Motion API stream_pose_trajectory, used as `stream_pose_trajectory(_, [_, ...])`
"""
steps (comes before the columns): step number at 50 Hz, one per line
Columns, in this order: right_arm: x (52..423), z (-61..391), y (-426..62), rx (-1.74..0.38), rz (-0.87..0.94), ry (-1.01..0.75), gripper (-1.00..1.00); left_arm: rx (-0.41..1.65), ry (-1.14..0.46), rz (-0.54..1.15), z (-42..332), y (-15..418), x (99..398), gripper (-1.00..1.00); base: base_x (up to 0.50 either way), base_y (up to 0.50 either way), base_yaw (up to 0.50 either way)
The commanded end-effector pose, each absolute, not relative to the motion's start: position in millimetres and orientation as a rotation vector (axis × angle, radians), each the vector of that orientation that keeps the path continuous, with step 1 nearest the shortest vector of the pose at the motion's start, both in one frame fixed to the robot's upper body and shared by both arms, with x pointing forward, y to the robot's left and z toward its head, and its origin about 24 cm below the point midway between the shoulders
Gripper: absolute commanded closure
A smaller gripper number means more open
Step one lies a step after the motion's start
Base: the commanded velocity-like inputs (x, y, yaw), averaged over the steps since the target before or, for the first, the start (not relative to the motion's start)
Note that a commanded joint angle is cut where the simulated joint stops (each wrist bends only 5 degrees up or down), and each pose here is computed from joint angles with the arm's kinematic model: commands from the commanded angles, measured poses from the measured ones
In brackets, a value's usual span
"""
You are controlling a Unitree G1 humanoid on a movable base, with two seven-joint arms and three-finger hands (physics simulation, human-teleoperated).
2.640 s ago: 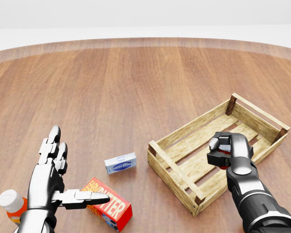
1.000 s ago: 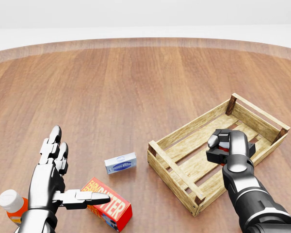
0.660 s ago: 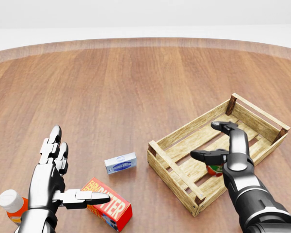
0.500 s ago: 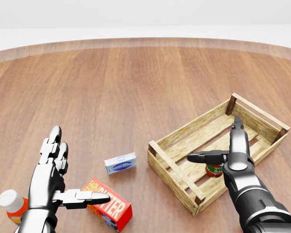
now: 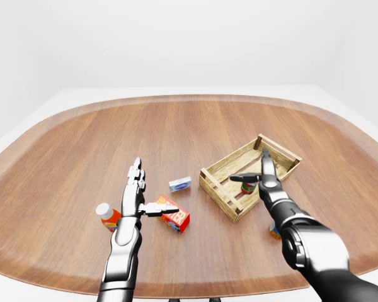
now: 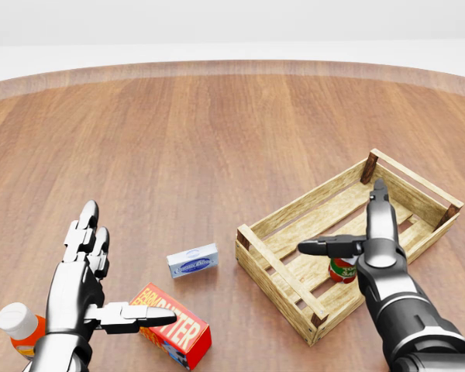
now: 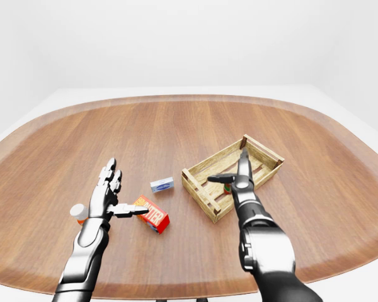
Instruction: Pick up the tomato sauce, and put it in the wooden tray.
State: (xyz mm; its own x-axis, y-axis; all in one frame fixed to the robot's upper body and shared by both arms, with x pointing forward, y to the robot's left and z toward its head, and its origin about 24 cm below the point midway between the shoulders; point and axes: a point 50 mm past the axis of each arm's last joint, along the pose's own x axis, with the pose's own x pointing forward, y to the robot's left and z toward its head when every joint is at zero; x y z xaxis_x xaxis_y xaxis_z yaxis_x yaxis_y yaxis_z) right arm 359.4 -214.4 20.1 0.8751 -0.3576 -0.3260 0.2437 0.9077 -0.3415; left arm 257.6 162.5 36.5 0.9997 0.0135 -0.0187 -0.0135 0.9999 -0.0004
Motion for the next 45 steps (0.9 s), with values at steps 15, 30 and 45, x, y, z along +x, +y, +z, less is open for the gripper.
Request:
stream_pose_trajectory(15, [385.8, 73.1, -206.8, -0.218, -0.231, 0.185, -1.0, -0.001, 0.018, 0.012, 35.4, 162.2, 257.1, -1.0, 0.0, 0.0, 0.0])
stream_pose_trajectory(30, [370.0, 137.1, -196.1, -0.176, -0.179, -0.217, -1.0, -0.004, 0.017, 0.016, 37.8, 163.6, 257.2, -1.0, 0.0, 0.0, 0.0])
stream_pose_trajectory(45, [309.0, 211.2, -187.2, -0.129, -0.158, -0.58, -1.0, -0.003, 0.016, 0.017, 36.9, 163.4, 257.7, -1.0, 0.0, 0.0, 0.0])
